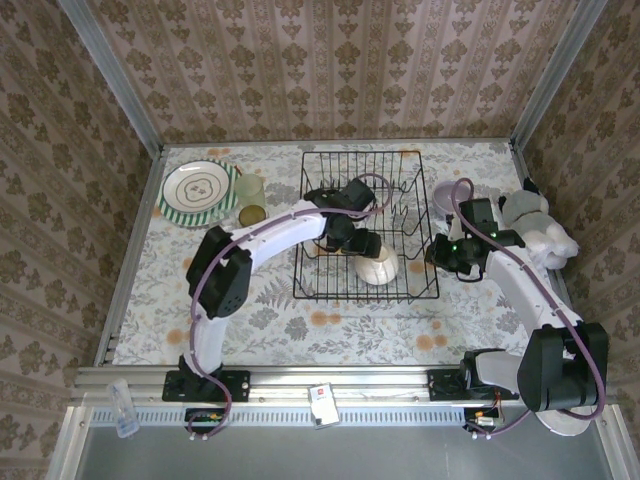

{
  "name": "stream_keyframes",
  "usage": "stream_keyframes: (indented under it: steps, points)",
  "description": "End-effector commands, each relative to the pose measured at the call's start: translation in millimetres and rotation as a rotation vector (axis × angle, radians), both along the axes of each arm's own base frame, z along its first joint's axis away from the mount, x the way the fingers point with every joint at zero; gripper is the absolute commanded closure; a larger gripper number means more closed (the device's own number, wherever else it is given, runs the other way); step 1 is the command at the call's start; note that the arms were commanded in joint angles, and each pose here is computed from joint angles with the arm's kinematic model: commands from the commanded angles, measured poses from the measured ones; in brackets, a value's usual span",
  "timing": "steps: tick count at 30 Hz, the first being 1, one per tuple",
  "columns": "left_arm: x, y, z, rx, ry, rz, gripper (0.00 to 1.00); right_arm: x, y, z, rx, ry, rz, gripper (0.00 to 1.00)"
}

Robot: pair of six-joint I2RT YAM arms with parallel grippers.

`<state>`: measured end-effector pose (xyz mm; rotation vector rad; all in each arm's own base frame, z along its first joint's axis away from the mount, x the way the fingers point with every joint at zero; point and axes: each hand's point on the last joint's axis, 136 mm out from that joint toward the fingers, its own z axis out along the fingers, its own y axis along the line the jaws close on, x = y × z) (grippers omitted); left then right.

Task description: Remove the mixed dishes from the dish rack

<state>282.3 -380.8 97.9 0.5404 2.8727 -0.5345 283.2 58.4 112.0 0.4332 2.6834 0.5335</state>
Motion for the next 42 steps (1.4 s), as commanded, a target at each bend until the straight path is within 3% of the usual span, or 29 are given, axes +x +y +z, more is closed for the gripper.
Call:
stream_keyframes:
  steps: [1,12,15,23,26,33,42]
  points:
    - [2.9,34.5,-11.9,0.085,0.007,0.064,0.22,2.4,-1.0,-0.2,0.005,0.015,-0.030,0.88]
    - [13.2,58.7,-6.3,0.054,0.004,0.117,0.20,4.2,-3.0,9.7,-0.006,-0.003,-0.036,0.87]
    - [10.0,49.0,-0.2,0.002,0.006,0.102,0.17,6.7,-3.4,24.4,-0.011,-0.040,-0.033,0.68]
    - [11.3,37.4,16.8,-0.090,-0.007,0.118,0.11,11.4,5.1,107.4,-0.133,-0.233,0.027,0.45]
    - [12.1,36.9,26.1,-0.106,-0.023,0.117,0.08,9.7,24.2,122.5,-0.117,-0.252,0.092,0.37]
    - [9.4,34.1,28.5,-0.117,-0.017,0.111,0.09,11.5,87.0,96.1,0.030,-0.176,0.247,0.27]
    - [0.7,30.8,-0.5,-0.069,0.051,0.103,0.13,24.8,89.8,70.0,0.041,-0.143,0.188,0.23]
